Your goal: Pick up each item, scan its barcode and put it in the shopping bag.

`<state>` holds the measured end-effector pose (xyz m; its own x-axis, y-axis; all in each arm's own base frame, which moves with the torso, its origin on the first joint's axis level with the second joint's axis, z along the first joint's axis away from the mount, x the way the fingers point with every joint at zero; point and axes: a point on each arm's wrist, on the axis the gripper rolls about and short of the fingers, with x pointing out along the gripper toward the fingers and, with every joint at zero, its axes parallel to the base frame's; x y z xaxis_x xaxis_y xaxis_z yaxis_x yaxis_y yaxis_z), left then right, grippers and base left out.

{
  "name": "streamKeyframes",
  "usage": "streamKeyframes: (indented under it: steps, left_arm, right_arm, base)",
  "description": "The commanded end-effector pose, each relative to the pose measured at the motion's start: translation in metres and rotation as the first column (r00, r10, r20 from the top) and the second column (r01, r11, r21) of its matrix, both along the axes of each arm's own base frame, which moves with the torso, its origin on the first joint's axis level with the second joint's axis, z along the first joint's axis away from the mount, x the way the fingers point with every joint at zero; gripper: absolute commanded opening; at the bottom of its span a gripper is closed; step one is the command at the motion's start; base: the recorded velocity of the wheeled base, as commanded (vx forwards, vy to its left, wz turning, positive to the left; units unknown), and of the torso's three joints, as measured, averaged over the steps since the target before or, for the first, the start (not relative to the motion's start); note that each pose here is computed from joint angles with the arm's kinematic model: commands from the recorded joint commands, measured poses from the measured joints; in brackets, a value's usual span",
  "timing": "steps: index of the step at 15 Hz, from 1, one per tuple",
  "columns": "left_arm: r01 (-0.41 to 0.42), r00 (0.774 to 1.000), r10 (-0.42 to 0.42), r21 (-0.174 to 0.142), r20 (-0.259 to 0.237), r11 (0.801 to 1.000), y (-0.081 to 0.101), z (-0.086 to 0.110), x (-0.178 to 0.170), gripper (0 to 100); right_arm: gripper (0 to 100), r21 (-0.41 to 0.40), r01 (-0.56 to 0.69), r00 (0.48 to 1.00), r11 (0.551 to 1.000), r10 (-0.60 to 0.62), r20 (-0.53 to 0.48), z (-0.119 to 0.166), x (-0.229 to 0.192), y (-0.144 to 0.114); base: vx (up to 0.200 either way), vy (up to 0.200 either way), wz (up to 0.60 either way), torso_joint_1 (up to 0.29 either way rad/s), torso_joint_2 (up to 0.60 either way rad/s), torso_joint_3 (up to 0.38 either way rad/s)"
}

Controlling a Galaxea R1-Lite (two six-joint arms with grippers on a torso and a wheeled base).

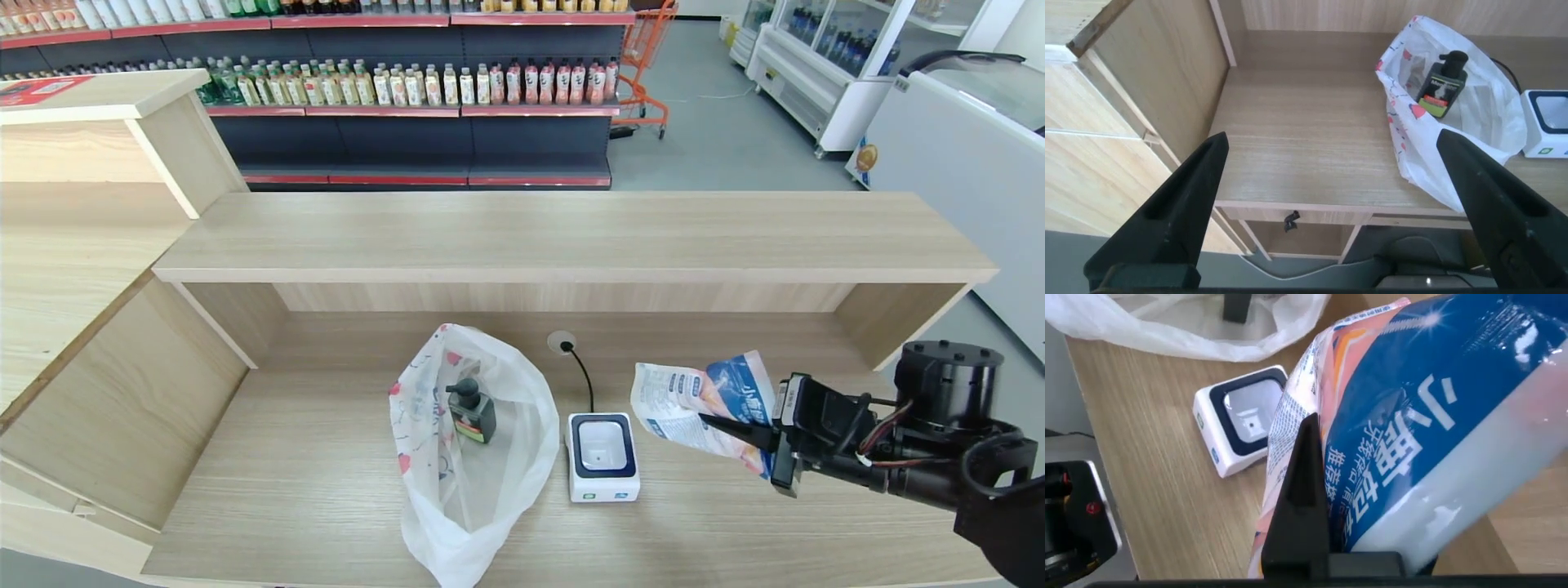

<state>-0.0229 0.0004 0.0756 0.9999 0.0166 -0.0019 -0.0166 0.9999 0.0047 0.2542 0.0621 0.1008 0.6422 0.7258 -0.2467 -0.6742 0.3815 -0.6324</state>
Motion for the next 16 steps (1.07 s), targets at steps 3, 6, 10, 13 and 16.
streamKeyframes:
  steps: [3, 6, 10, 13, 16]
  left_arm:
    - [0.000, 1.000, 0.000, 0.000, 0.000, 1.000, 0.000, 0.000, 0.000, 100]
    - [0.000, 1.000, 0.000, 0.000, 0.000, 1.000, 0.000, 0.000, 0.000, 100]
    - [0.000, 1.000, 0.000, 0.000, 0.000, 1.000, 0.000, 0.000, 0.000, 100]
    - [0.000, 1.000, 0.000, 0.000, 0.000, 1.000, 0.000, 0.000, 0.000, 100]
    - [0.000, 1.000, 0.000, 0.000, 0.000, 1.000, 0.000, 0.000, 0.000, 100]
  right_arm:
    - [0, 0.025, -0.116, 0.991, 0.993, 0.117, -0.060, -0.022, 0.015, 0.003]
    - [0, 0.026, -0.190, 0.981, 0.981, 0.191, -0.024, -0.047, 0.032, -0.006]
    - [0, 0.009, -0.284, 0.958, 0.959, 0.283, 0.034, -0.069, 0.057, -0.006]
    - [0, 0.016, -0.363, 0.929, 0.932, 0.361, 0.078, -0.073, 0.074, 0.011]
    - [0, 0.002, -0.438, 0.889, 0.899, 0.433, 0.149, -0.076, 0.096, 0.029]
  base:
    - [0.000, 0.000, 0.00, 0.000, 0.00, 0.000]
    - [0.000, 0.000, 0.00, 0.000, 0.00, 0.000]
    - [0.000, 0.000, 0.00, 0.000, 0.00, 0.000]
    - [0.000, 0.000, 0.00, 0.000, 0.00, 0.000]
    - [0.000, 0.000, 0.00, 0.000, 0.00, 0.000]
